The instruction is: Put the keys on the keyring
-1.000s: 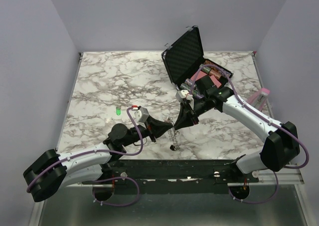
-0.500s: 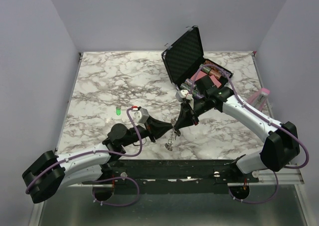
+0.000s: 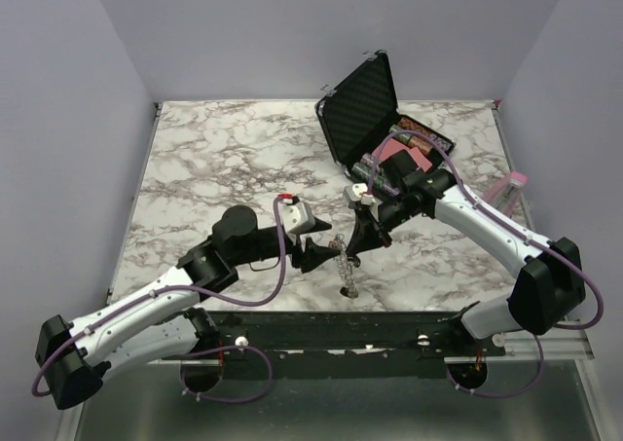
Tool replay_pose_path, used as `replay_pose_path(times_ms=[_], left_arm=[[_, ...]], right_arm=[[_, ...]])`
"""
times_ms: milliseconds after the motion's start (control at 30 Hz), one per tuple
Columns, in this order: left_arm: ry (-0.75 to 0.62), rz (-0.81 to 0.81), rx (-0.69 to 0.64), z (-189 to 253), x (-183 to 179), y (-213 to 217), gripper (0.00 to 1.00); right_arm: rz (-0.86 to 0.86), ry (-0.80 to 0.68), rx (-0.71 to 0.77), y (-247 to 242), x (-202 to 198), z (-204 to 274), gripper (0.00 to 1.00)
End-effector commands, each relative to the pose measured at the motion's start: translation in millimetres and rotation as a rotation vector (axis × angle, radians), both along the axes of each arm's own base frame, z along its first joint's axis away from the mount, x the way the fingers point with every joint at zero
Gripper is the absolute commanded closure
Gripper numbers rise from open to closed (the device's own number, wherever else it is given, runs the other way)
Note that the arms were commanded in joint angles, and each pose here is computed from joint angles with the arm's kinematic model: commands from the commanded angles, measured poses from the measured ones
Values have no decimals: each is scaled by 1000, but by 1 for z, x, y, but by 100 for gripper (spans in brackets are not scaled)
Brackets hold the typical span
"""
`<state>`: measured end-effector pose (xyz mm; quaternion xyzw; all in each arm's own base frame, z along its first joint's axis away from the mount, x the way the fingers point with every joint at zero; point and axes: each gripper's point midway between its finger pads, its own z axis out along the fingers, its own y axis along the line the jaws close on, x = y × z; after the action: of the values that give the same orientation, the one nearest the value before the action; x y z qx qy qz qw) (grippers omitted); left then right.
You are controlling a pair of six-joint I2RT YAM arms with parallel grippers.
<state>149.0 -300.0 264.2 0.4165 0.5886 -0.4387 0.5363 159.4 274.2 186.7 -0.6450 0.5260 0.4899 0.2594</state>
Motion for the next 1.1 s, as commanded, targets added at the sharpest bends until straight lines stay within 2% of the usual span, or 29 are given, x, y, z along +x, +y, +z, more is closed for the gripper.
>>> replay_pose_path(times_ms=[0, 133, 400, 600, 733, 933, 967, 1033, 1067], left_arm=[[54, -117, 248, -48, -12, 3, 32], [62, -154, 232, -43, -11, -10, 35], [109, -182, 223, -44, -5, -27, 55], [147, -159, 224, -46, -1, -30, 66], [167, -148, 233, -50, 1, -31, 78], [179, -123, 220, -51, 4, -31, 85], [182, -118, 221, -52, 4, -30, 88], [190, -107, 223, -54, 5, -30, 100], [182, -99, 205, -50, 7, -31, 100]], right_arm=[[10, -63, -12, -4, 3, 8, 99], [10, -64, -8, -4, 3, 9, 99], [13, -67, -1, -4, 2, 11, 100], [14, -68, 1, -4, 2, 11, 100], [16, -62, 4, -3, 1, 12, 100], [16, -60, 4, -3, 0, 11, 99], [17, -59, 6, -3, 1, 11, 100], [18, -58, 8, -3, 0, 11, 99], [18, -55, 10, -3, 0, 12, 99]])
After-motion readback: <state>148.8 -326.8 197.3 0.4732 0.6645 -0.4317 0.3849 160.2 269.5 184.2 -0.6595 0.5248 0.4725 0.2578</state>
